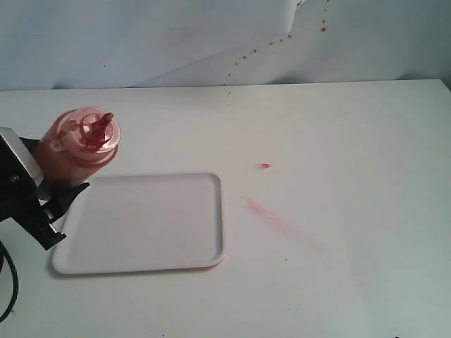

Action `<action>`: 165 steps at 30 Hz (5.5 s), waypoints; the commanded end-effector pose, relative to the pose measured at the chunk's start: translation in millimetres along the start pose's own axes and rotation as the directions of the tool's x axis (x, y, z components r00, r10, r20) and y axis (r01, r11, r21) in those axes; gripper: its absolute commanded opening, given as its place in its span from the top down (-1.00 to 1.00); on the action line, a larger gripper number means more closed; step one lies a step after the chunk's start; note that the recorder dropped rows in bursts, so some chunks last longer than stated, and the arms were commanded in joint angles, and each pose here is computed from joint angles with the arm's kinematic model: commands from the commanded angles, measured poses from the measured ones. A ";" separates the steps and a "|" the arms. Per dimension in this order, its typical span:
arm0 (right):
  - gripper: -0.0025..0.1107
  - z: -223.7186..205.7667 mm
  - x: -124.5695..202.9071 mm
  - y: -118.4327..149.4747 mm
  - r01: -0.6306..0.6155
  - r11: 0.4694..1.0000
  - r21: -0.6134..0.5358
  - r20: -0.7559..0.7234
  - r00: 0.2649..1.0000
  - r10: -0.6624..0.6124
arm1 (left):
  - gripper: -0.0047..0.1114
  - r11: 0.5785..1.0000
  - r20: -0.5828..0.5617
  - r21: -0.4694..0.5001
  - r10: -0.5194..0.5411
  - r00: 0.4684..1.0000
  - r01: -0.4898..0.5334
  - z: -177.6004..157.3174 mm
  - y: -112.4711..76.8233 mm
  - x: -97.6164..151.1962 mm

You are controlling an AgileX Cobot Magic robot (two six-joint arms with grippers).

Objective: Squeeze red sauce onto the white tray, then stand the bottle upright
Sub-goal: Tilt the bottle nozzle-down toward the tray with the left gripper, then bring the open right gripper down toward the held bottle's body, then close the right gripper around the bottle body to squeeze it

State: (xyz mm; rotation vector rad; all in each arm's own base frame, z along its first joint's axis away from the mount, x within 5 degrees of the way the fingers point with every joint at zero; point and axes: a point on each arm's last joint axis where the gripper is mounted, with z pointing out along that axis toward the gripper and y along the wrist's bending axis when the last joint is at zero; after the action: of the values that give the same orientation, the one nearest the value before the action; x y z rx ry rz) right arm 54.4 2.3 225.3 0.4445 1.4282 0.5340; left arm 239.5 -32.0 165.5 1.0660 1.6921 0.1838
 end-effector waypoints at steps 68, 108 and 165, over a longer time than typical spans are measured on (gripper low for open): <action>-0.62 277.2 88.1 160.7 0.290 0.092 -0.953 0.062 0.480 -0.875 | 0.92 0.698 -0.388 0.267 0.709 0.589 -0.665 -26.2 21.1 -73.3; -0.91 248.5 119.6 195.1 0.259 -0.057 -0.964 0.159 0.391 -0.907 | 0.92 0.663 -0.388 0.278 0.740 0.550 -0.695 -26.5 19.9 -75.3; -0.91 273.4 261.5 251.5 0.271 -0.069 -0.960 0.164 0.347 -0.923 | 0.92 0.618 -0.378 0.276 0.774 0.509 -0.736 -26.0 21.8 -76.7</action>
State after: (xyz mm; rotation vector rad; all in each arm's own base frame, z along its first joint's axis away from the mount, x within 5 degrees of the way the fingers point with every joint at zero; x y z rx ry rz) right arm 324.1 365.5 187.8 -1.5690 1.4212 0.5272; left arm 231.7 -62.4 237.1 1.9372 1.5361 1.0376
